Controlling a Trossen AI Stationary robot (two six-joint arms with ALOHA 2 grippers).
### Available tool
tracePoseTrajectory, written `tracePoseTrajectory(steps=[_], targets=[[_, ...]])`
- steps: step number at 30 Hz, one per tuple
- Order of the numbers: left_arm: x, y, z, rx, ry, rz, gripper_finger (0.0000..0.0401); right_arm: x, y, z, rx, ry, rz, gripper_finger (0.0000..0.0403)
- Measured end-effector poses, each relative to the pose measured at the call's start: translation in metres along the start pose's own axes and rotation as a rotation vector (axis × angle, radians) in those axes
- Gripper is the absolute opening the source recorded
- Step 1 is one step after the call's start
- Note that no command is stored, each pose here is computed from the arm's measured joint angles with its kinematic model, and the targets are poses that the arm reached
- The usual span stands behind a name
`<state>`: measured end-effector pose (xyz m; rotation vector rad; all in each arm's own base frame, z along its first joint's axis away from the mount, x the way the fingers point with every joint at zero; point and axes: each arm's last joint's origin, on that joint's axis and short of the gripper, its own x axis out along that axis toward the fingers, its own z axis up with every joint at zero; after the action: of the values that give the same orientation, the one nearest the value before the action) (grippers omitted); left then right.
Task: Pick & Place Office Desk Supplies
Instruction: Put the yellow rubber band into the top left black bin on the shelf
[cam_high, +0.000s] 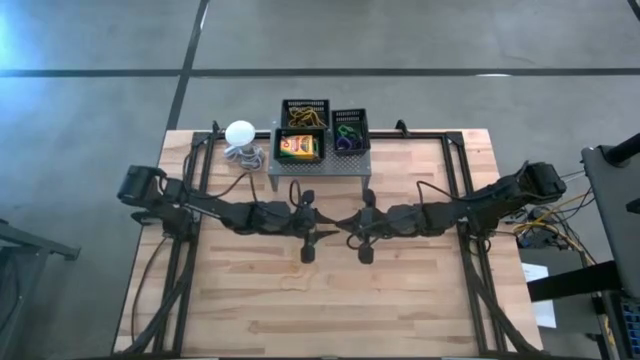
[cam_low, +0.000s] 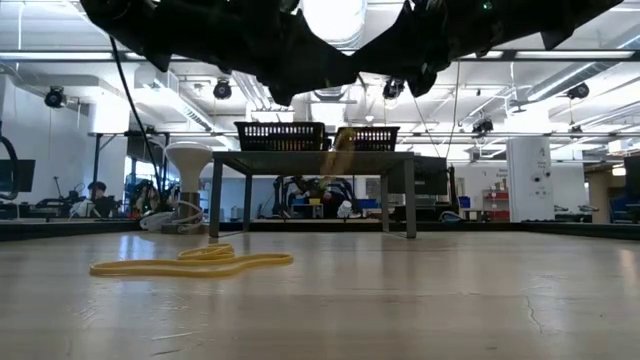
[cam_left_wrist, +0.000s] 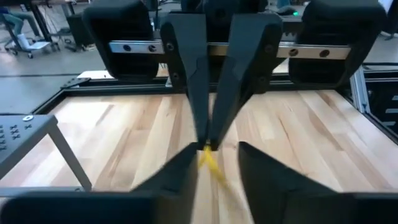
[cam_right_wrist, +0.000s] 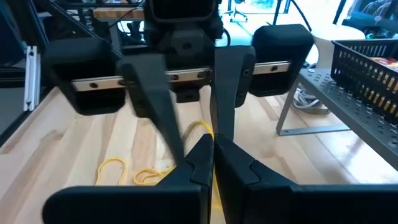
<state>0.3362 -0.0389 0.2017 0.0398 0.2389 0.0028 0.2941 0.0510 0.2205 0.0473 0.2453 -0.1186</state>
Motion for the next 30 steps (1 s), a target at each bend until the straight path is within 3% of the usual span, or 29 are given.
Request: tracePoseTrajectory(steps=[6, 12, 17, 23, 30], targets=[[0.0, -0.002, 0.0, 0.022, 0.006, -0.059, 0.001, 0.0, 0.001, 0.0, -0.015, 0.001, 0.02, 0.0009], [-0.008, -0.001, 0.005, -0.005, 0.096, -0.054, 0.0003, -0.007, -0.001, -0.001, 0.03, 0.075, 0.042, 0.0053], [-0.023, 0.0, 0.025, -0.015, 0.151, -0.035, 0.0002, -0.023, -0.006, 0.004, 0.034, 0.126, 0.034, 0.0108], [-0.048, 0.002, 0.055, -0.044, 0.076, -0.026, 0.0001, -0.048, -0.011, 0.0, 0.029, 0.085, 0.058, 0.0146], [-0.072, 0.007, 0.08, -0.11, -0.002, -0.03, 0.0, -0.071, -0.019, -0.012, 0.049, 0.068, 0.082, 0.0155]])
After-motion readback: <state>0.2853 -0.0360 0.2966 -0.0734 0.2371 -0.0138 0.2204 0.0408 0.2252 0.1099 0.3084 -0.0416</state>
